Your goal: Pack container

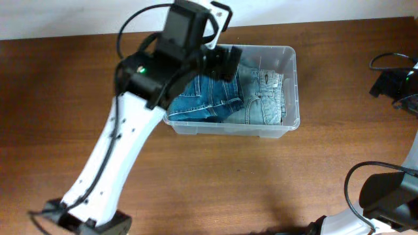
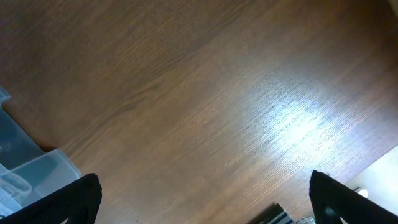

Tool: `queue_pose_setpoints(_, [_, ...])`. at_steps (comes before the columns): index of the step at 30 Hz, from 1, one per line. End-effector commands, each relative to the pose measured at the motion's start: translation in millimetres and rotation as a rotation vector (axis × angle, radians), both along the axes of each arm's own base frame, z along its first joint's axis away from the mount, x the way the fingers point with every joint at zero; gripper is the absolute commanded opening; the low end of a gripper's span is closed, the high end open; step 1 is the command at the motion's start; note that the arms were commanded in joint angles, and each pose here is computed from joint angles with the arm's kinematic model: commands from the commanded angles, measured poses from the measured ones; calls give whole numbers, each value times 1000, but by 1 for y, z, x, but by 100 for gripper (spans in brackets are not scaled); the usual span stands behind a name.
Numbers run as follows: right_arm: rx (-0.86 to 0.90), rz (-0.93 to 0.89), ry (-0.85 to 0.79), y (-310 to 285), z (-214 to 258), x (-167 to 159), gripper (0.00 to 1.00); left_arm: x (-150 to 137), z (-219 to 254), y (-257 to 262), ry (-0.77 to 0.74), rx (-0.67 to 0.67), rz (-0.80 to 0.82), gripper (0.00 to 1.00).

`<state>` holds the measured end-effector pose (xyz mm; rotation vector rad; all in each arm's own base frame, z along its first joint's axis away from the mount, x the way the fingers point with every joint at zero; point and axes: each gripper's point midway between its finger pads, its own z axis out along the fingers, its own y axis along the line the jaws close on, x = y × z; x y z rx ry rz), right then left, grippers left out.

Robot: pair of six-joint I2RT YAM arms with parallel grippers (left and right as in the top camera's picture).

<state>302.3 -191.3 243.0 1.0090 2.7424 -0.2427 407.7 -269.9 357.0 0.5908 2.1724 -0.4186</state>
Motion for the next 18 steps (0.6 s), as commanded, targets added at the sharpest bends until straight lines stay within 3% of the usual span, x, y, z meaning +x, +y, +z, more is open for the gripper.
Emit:
queue_pose_setpoints(1, [-6,-16,1,-2,0,-1,98,-13,-7,12,46,48,3,100])
queue_pose_setpoints(8, [-6,-16,1,-2,0,-1,98,-25,-24,20,120,97,6,99])
queue_pose_setpoints(18, [-6,-16,1,-2,0,-1,98,-65,-60,45,325,226,3,99])
